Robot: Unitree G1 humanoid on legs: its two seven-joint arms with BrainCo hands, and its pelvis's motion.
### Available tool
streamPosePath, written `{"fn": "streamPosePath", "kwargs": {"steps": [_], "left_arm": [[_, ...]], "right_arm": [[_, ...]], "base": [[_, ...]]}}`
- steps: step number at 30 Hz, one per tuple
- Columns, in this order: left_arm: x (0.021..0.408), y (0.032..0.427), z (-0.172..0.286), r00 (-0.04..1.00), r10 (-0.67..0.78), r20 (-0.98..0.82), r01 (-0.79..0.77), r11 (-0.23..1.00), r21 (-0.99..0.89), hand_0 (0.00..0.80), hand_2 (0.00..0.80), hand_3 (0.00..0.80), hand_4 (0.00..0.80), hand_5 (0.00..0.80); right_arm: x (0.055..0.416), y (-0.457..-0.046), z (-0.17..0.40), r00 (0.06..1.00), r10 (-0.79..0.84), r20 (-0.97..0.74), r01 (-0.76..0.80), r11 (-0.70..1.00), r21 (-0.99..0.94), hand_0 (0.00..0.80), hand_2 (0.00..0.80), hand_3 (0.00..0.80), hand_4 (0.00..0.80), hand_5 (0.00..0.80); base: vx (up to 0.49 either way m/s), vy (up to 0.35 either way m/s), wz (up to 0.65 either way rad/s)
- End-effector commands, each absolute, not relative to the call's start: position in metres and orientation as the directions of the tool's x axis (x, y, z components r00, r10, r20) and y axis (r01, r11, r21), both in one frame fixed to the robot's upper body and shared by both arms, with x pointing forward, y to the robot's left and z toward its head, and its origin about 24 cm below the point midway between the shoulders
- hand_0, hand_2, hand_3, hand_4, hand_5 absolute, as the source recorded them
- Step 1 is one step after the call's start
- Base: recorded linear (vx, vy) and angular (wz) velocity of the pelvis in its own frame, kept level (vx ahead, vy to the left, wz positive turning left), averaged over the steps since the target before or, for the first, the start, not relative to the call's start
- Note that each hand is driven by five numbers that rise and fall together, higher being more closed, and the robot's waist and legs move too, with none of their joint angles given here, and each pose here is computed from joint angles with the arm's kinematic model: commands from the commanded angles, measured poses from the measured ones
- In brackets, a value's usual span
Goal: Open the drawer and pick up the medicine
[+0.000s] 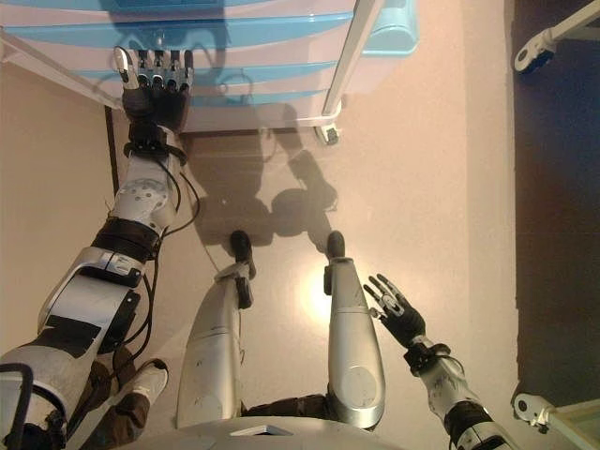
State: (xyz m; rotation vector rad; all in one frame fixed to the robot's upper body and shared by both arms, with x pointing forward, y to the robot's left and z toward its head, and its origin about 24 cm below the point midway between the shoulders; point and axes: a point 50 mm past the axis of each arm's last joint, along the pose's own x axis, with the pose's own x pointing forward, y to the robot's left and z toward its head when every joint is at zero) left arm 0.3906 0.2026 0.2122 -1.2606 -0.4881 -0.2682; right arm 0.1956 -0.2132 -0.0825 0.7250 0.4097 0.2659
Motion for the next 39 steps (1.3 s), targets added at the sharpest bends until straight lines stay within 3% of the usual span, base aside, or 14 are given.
{"fn": "streamPosePath", "kwargs": {"steps": [1, 2, 3, 4, 28, 39], "left_arm": [[0.364, 0.163, 0.330, 0.455, -0.084, 0.887, 0.864, 0.283, -0.416, 0.000, 0.000, 0.000, 0.000, 0.000], [0.363, 0.163, 0.331, 0.440, -0.083, 0.894, 0.871, 0.282, -0.402, 0.144, 0.144, 0.144, 0.144, 0.144], [0.362, 0.164, 0.333, 0.432, -0.079, 0.898, 0.872, 0.289, -0.394, 0.718, 0.718, 0.718, 0.718, 0.718], [0.361, 0.164, 0.333, 0.430, -0.076, 0.899, 0.872, 0.291, -0.393, 0.800, 0.800, 0.800, 0.800, 0.800], [0.358, 0.162, 0.335, 0.386, -0.097, 0.917, 0.891, 0.296, -0.344, 0.800, 0.800, 0.800, 0.800, 0.800], [0.368, 0.174, 0.295, 0.474, -0.112, 0.873, 0.858, 0.283, -0.429, 0.800, 0.800, 0.800, 0.800, 0.800]], "right_arm": [[0.173, -0.195, -0.094, 0.819, 0.484, -0.309, -0.132, 0.683, 0.719, 0.000, 0.000, 0.000, 0.000, 0.000], [0.172, -0.195, -0.094, 0.819, 0.484, -0.309, -0.132, 0.682, 0.719, 0.000, 0.000, 0.000, 0.000, 0.000], [0.172, -0.196, -0.094, 0.819, 0.483, -0.310, -0.131, 0.683, 0.719, 0.000, 0.000, 0.000, 0.000, 0.000], [0.172, -0.196, -0.094, 0.819, 0.483, -0.310, -0.131, 0.683, 0.719, 0.000, 0.000, 0.000, 0.000, 0.000], [0.174, -0.202, -0.094, 0.826, 0.473, -0.309, -0.127, 0.688, 0.715, 0.000, 0.000, 0.000, 0.000, 0.000], [0.176, -0.199, -0.094, 0.828, 0.468, -0.307, -0.124, 0.688, 0.715, 0.000, 0.000, 0.000, 0.000, 0.000]], "base": [[0.000, 0.000, 0.00], [0.000, 0.000, 0.00], [0.000, 0.000, 0.00], [0.000, 0.000, 0.00], [0.000, 0.000, 0.00], [0.000, 0.000, 0.00]]}}
